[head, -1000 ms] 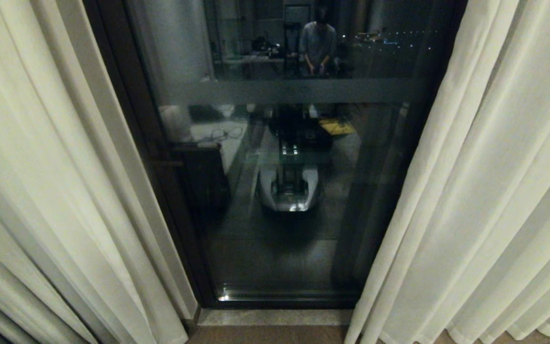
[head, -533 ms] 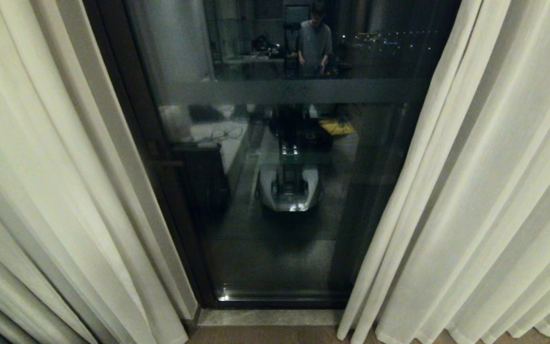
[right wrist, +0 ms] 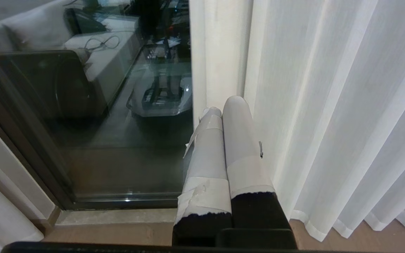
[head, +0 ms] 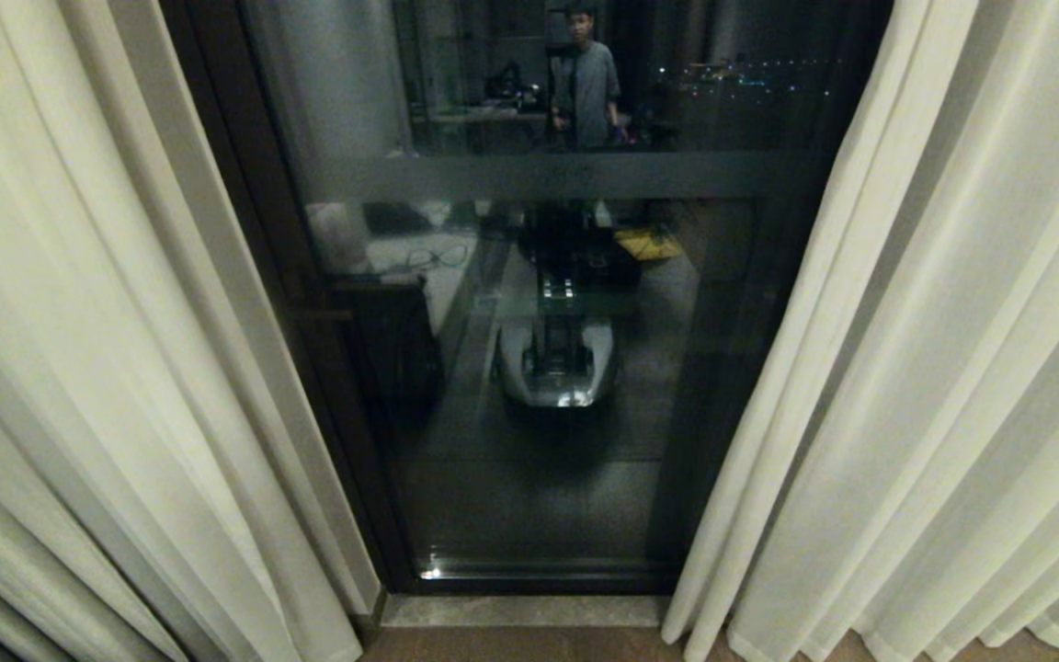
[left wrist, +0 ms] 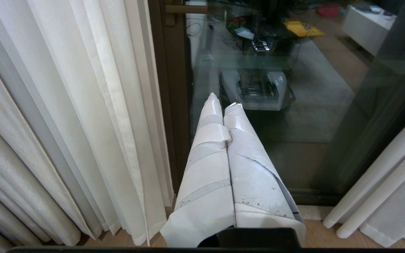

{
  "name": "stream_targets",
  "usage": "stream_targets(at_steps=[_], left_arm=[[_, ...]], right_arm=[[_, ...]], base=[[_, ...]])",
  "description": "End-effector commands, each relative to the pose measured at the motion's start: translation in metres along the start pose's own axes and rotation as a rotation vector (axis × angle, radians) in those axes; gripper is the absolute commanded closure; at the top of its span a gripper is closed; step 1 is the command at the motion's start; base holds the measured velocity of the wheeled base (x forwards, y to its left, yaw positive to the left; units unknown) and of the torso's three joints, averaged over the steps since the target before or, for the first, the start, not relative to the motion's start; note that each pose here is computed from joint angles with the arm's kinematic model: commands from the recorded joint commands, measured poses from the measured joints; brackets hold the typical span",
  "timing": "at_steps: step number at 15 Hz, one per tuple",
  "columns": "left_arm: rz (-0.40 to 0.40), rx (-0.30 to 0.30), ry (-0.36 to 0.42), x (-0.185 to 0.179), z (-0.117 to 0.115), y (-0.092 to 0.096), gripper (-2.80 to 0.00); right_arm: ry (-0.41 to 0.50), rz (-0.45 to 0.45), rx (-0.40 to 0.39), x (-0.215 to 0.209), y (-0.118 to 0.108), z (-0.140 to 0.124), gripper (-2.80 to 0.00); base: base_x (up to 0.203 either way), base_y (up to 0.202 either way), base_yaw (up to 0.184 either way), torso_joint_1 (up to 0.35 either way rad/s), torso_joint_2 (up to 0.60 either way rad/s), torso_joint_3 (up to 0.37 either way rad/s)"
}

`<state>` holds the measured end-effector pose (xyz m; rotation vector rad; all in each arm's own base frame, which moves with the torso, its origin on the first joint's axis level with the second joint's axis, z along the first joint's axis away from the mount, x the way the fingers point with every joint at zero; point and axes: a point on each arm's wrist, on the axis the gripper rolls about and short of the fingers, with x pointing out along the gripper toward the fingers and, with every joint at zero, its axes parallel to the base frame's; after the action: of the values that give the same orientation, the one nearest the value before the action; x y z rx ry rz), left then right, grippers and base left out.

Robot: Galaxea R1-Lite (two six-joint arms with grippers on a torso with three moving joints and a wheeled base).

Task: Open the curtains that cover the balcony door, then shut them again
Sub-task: Close the inner curtains on both sides

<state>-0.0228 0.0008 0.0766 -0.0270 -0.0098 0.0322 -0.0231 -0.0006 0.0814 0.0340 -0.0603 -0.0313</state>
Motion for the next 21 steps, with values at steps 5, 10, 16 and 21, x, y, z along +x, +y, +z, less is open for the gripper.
stream_targets(at_steps=[5,10,16,21], left_arm=[[0.0,-0.002,-0.001,0.0,-0.0001,0.0,0.0],[0.0,-0.001,0.0,0.0,-0.0001,0.0,0.0],[0.0,-0.001,0.0,0.0,-0.0001,0.0,0.0],[0.0,-0.002,-0.001,-0.0001,0.0001,0.0,0.0]], right_arm=[[0.001,0.0,0.001,0.0001,0.0,0.0,0.0],[0.0,0.0,0.001,0.0001,0.0,0.0002,0.0],[0.0,0.0,0.001,0.0001,0.0,0.0002,0.0],[0.0,0.0,0.001,0.0001,0.0,0.0002,0.0]], base=[[0.0,0.0,0.0,0.0,0.0,0.0],[0.0,0.0,0.0,0.0,0.0,0.0],[0.0,0.0,0.0,0.0,0.0,0.0],[0.0,0.0,0.0,0.0,0.0,0.0]])
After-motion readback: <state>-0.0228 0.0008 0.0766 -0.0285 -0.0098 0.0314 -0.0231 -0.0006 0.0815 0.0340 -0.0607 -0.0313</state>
